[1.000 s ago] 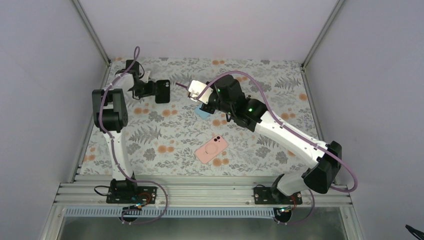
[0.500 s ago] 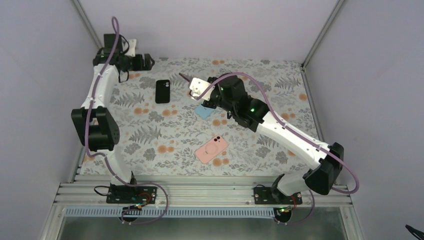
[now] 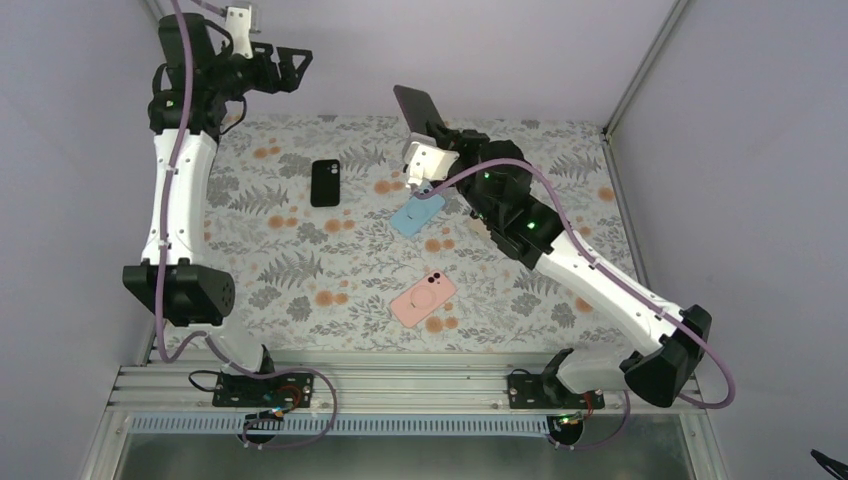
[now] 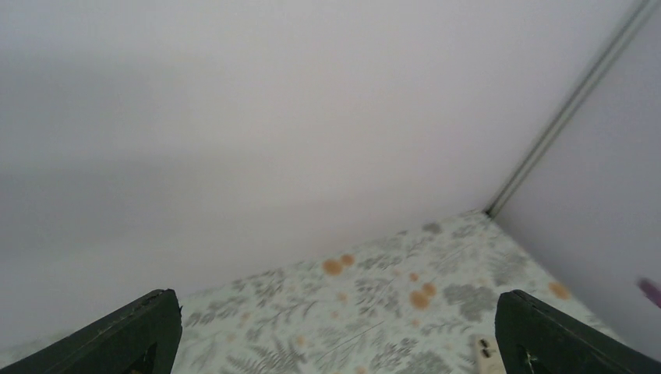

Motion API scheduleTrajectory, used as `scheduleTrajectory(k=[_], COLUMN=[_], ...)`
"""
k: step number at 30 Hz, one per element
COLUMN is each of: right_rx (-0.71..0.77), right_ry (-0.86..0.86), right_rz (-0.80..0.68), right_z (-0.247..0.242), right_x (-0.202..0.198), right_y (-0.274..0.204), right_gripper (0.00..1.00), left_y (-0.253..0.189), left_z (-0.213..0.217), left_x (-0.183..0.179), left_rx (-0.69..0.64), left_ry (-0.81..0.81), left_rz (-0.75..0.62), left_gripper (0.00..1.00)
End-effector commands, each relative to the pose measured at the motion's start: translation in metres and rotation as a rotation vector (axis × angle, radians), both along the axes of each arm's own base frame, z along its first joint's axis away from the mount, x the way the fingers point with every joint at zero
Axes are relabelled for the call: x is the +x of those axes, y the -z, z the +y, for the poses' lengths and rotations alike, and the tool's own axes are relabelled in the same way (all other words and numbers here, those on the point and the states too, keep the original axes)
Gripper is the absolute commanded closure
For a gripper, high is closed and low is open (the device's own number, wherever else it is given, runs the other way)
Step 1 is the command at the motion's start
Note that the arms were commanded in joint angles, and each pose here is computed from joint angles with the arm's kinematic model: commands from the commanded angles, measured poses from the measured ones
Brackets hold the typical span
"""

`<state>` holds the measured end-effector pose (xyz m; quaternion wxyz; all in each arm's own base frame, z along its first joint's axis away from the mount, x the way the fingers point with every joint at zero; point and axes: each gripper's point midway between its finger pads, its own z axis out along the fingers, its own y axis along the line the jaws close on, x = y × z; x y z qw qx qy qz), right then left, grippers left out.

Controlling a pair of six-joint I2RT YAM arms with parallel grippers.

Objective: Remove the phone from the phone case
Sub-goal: Place the phone case at the center of the board, then place the phone at the center of the board.

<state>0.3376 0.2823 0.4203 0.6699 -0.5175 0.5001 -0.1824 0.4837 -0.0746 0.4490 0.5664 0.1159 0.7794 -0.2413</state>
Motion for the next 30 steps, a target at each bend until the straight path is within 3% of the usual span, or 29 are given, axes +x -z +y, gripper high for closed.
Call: scheduleTrajectory(k=[1, 9, 16, 21, 30], right_rx=[0.058, -0.001, -0.112, -0.166, -0.231], right_ry=[0.121, 0.210, 0.267, 0.289, 0.292], right_rz=[-0.287, -0.622, -0.799, -0.856, -0.866], right_z=[-0.027, -0.039, -0.036, -0.032, -0.026], right_x=[-0.004, -0.018, -0.027, -0.032, -0.031], right_y=[-0.071, -0.111, -0.108, -0.103, -0.085], right_gripper=[0.96, 0.96, 0.97, 0.97, 0.97], left_y=[-0.055, -0.098, -0.082, -0.069, -0.032], left_z=[-0.033, -0.074, -0.135, -0.160, -0.206], left_x=[-0.032, -0.079, -0.105, -0.111, -0.122], left_rx=[-0.088, -0.299, -0.407, -0.425, -0.413], left_ry=[0.173, 0.479, 0.678, 0.725, 0.781], left_rz=[-0.127, -0.108, 0.031, 0.092, 0.193], left_gripper=[0.00, 0.00, 0.00, 0.02, 0.19])
